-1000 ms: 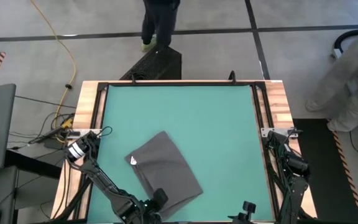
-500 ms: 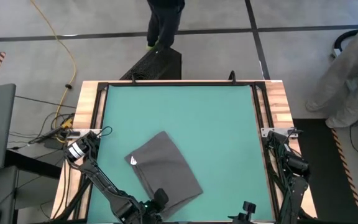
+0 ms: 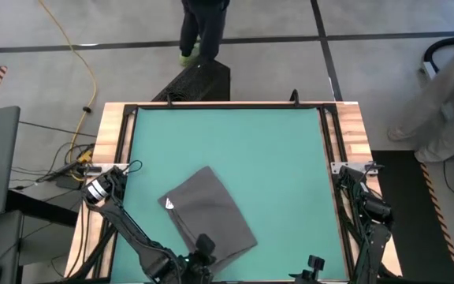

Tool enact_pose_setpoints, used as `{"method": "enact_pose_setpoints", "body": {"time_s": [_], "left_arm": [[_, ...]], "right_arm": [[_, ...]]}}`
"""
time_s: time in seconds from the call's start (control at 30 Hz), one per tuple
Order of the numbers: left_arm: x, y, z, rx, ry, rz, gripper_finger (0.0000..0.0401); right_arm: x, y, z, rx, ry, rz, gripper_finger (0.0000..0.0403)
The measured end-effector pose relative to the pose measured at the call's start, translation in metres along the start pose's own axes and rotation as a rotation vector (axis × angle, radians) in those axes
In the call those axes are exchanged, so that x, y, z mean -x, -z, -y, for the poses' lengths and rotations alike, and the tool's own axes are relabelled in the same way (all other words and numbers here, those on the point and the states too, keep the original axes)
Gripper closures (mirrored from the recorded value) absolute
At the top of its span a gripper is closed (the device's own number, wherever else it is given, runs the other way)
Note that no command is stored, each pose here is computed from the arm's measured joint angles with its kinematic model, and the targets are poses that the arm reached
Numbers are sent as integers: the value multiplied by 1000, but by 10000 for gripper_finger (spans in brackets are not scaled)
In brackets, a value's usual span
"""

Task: Roll towel
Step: Roll the gray towel

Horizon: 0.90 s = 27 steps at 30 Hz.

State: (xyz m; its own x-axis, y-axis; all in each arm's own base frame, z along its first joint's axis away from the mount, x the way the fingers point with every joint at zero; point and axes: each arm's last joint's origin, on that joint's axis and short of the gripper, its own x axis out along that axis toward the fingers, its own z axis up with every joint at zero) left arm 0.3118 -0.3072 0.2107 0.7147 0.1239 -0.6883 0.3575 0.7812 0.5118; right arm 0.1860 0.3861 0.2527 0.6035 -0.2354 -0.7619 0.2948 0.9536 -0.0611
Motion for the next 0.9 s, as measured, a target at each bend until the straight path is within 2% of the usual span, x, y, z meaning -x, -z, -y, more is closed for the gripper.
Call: {"method": "enact_pose_setpoints", "body": {"time_s": [0.13, 0.3, 0.4, 0.53, 0.7, 0.83, 0.9], "left_arm": [[-5, 2, 3, 79, -13, 29, 401], [-1, -4, 7, 48, -51, 90, 401], [5, -8, 7, 26, -83, 96, 401], [12, -17, 4, 54, -120, 124, 401], [10, -16, 2, 118, -116, 119, 401], [-5, -1, 6, 208, -65, 89, 401], [-12, 3, 9, 257, -52, 119, 401]], "right_arm": [[0, -1, 0, 9, 7, 48, 269], [-8, -5, 0, 69, 32, 166, 269], [-17, -10, 2, 126, 77, 244, 269], [-33, -22, 7, 181, 155, 320, 269], [-59, -36, 17, 188, 238, 320, 269], [-84, -39, 20, 173, 253, 314, 269], [-95, -36, 21, 178, 251, 302, 269]]}}
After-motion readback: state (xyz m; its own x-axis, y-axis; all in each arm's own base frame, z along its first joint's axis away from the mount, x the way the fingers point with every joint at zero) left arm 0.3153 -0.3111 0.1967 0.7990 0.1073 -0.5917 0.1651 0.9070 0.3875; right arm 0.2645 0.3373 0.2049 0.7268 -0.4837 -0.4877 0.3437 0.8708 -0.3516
